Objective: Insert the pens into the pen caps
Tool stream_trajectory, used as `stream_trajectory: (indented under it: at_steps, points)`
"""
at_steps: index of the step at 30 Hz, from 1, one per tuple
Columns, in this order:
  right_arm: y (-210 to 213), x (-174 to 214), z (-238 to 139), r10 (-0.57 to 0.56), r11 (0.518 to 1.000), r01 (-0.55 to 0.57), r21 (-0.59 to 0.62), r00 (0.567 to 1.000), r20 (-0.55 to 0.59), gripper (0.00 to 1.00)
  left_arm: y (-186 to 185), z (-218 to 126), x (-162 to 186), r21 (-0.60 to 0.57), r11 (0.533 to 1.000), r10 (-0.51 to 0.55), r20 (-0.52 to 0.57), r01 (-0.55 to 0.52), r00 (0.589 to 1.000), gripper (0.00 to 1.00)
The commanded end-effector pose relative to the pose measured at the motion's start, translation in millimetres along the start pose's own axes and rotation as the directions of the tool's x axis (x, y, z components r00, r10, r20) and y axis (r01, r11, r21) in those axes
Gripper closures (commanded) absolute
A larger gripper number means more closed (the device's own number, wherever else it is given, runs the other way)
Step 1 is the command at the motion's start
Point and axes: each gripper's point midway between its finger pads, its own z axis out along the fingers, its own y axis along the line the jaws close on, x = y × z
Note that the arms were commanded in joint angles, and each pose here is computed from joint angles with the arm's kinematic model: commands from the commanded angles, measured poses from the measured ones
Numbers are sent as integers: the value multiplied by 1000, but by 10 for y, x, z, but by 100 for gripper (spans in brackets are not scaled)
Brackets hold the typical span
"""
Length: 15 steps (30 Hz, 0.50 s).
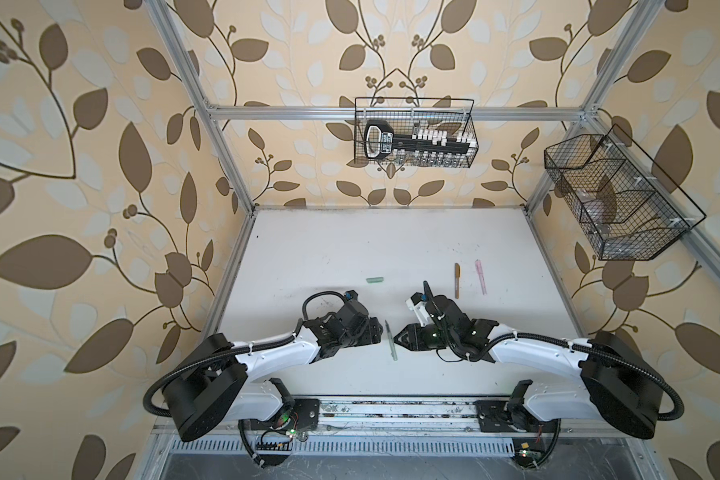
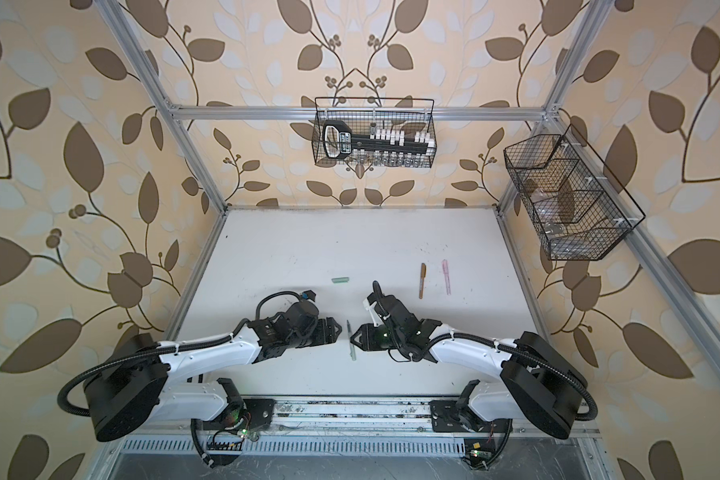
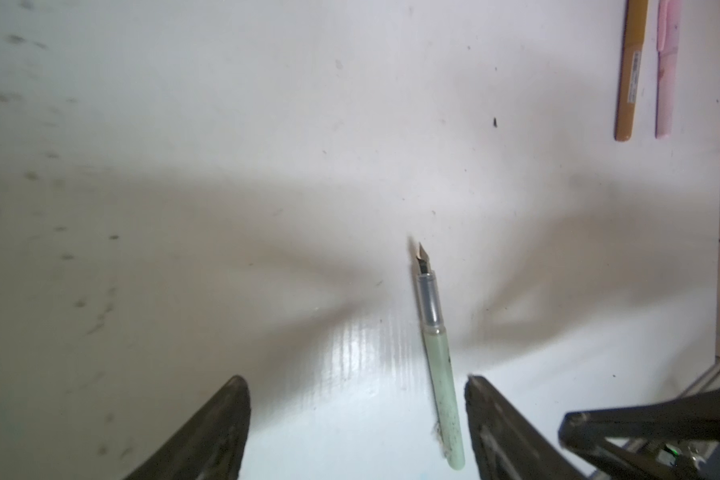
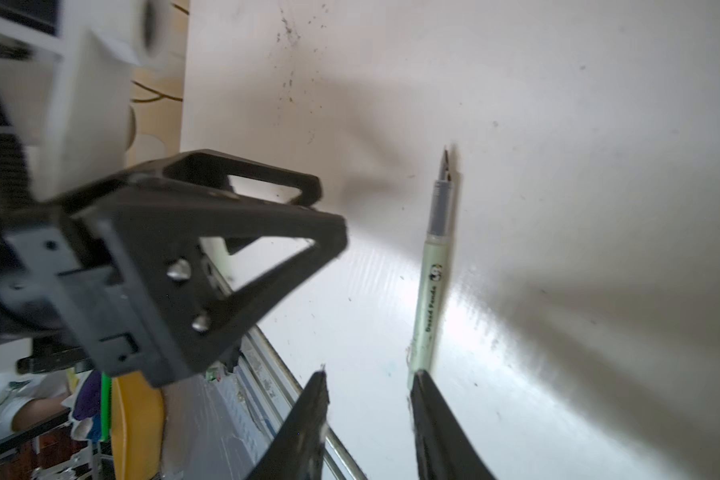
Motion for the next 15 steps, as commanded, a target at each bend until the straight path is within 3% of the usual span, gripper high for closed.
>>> stream_trajectory:
  at_steps: [1,4,15]
  points:
    - [-428,224,-64,-37,976,61,209,992,-118,82,87,-262,-215,-92,996,26,92,-18,995,17]
    - [-469,211,-24,-74,960,113,255,985,-158,93,98,-350,-237,-97,995,34,100,-24,994,16]
    - [-254,419,324,-109,969,163,187,957,-269,100,145,-334,-124,-97,995,20,56,-14,998,19]
